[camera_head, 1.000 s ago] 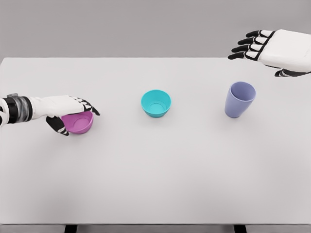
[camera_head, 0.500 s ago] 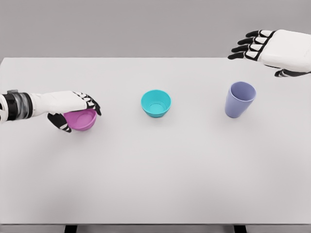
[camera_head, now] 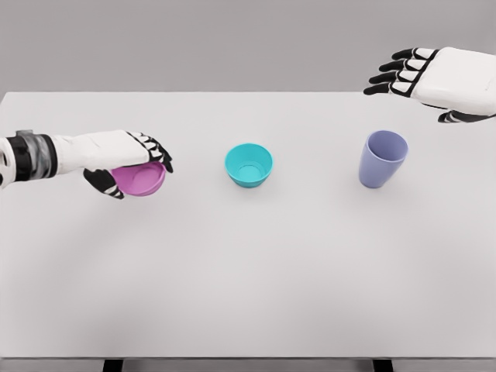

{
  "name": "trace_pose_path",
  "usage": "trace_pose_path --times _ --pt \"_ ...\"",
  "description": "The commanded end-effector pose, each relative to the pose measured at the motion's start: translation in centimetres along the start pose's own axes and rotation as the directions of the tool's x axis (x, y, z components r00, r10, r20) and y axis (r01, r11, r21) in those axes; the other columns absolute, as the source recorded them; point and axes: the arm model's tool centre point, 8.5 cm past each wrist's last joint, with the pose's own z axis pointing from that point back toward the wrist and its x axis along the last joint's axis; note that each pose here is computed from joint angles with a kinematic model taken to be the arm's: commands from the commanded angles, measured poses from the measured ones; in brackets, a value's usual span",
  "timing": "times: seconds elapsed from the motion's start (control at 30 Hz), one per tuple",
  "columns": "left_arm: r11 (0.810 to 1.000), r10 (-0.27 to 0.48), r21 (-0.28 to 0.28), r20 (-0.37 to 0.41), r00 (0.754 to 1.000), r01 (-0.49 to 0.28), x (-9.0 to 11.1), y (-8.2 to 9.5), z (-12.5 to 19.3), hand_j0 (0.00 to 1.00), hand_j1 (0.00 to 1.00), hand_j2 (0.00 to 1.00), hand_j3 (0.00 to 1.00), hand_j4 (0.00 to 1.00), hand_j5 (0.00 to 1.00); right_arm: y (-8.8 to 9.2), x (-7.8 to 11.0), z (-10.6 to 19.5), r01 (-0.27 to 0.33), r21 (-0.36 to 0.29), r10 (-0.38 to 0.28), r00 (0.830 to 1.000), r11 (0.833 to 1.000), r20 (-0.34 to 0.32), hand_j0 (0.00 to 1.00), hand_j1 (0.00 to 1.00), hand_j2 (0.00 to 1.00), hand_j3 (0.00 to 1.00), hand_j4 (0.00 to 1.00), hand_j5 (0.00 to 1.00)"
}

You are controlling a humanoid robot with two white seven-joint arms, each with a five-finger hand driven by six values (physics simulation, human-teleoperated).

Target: Stacking bowl and cup with both arms

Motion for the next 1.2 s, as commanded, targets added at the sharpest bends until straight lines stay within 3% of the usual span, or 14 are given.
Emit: trace_pose_path --times 0.0,0.57,1.17 --pt "1.000 -0.005 0.009 0.010 1.000 0.005 0.4 0.4 0.0 0.72 0.72 0.72 0.72 0.72 0.72 0.0 0.0 0.0 0.003 -0.002 -0.003 1.000 1.000 -0.002 1.00 1.00 1.00 1.00 1.00 1.00" --pt "0.995 -0.048 0.088 0.105 0.993 0.039 3.4 3.9 -3.1 0.72 0.72 0.72 0.72 0.72 0.72 0.0 0.0 0.0 0.003 -0.002 -0.003 1.000 1.000 -0.002 1.00 1.00 1.00 1.00 1.00 1.00" --pt "0.988 -0.087 0.143 0.162 0.983 0.064 6.1 6.2 -6.4 0.72 0.72 0.72 0.72 0.72 0.72 0.0 0.0 0.0 0.004 -0.003 -0.004 1.000 1.000 -0.001 1.00 1.00 1.00 1.00 1.00 1.00"
